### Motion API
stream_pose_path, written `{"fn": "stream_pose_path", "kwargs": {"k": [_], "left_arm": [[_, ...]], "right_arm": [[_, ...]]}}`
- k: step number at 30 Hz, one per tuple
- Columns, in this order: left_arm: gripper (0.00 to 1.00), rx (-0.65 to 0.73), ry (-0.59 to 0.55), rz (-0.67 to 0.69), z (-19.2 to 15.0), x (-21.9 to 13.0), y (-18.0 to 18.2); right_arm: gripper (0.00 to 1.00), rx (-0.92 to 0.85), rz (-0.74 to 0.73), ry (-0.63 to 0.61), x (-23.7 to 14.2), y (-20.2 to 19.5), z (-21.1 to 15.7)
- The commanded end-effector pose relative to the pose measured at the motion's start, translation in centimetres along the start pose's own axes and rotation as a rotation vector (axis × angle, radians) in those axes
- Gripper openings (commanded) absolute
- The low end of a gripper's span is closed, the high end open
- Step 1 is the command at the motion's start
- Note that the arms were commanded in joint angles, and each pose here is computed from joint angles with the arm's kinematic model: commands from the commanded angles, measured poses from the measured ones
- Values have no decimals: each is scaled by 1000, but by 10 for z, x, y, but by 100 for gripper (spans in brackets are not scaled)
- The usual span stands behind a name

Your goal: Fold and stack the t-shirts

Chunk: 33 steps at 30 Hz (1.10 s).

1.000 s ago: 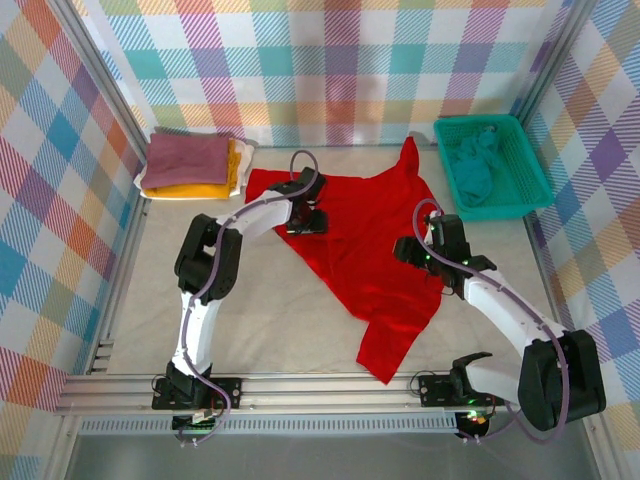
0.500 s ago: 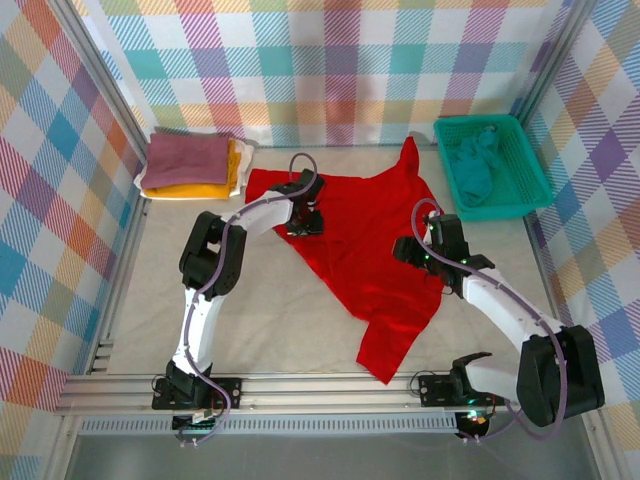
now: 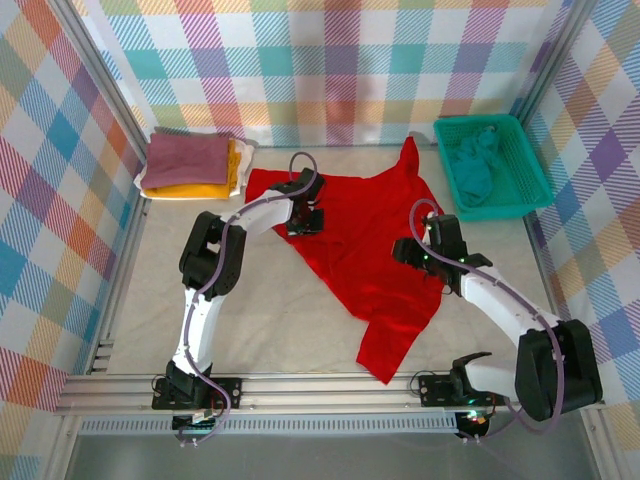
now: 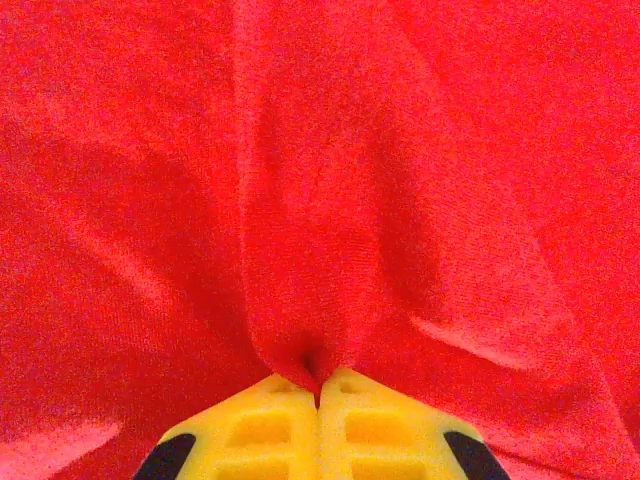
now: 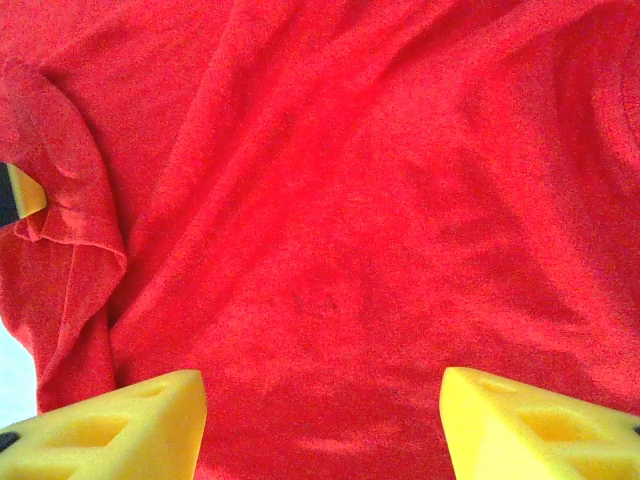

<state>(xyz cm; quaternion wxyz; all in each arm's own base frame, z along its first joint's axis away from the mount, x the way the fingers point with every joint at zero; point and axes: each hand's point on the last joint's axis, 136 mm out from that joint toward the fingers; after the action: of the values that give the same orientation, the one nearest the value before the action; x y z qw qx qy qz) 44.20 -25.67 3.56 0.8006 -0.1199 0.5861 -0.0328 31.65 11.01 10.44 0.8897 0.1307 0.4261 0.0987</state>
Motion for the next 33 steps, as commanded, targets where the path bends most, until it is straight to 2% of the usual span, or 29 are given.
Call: {"fn": "stream_pose_path", "kwargs": {"k": [1, 3, 6, 8, 11, 18, 23, 28, 31, 33], "left_arm": [[3, 4, -46, -61, 9, -32, -17], [1, 3, -54, -58, 11, -38, -18], [4, 4, -61, -72, 13, -46, -20], [0, 2, -69, -76, 14, -52, -21], [0, 2, -87, -71, 14, -64, -18], [0, -34, -141, -22, -2, -116, 18], [0, -144, -152, 69, -44, -162, 91], [0, -329, -88, 188, -123, -183, 177], [0, -430, -35, 223, -167, -183, 208], [0, -474, -38, 214, -179, -180, 213]], "right_arm": [[64, 5, 27, -35, -3, 7, 15], [64, 4, 26, -34, -2, 7, 15], [64, 3, 27, -36, -2, 7, 16], [64, 1, 26, -35, -3, 7, 17], [64, 0, 27, -37, -4, 8, 17], [65, 5, 10, 10, -9, 6, 11], [66, 54, 36, 148, -25, 10, -20], [65, 162, 52, 410, -41, 10, -91], [64, 212, 71, 546, -59, 18, -132], [64, 243, 62, 633, -70, 22, -159]]}}
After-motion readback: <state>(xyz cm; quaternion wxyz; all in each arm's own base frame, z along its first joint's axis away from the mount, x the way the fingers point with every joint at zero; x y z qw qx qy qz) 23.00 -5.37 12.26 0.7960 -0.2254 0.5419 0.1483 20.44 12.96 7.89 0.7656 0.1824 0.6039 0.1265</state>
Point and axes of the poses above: each hand's point on the last joint's axis, 136 mm out from that joint toward the fingers, its own x axis out along the fingers, its own y axis along the line the jaws close on, z = x × y, and after that the axes turned 7 degrees about -x, right-handed
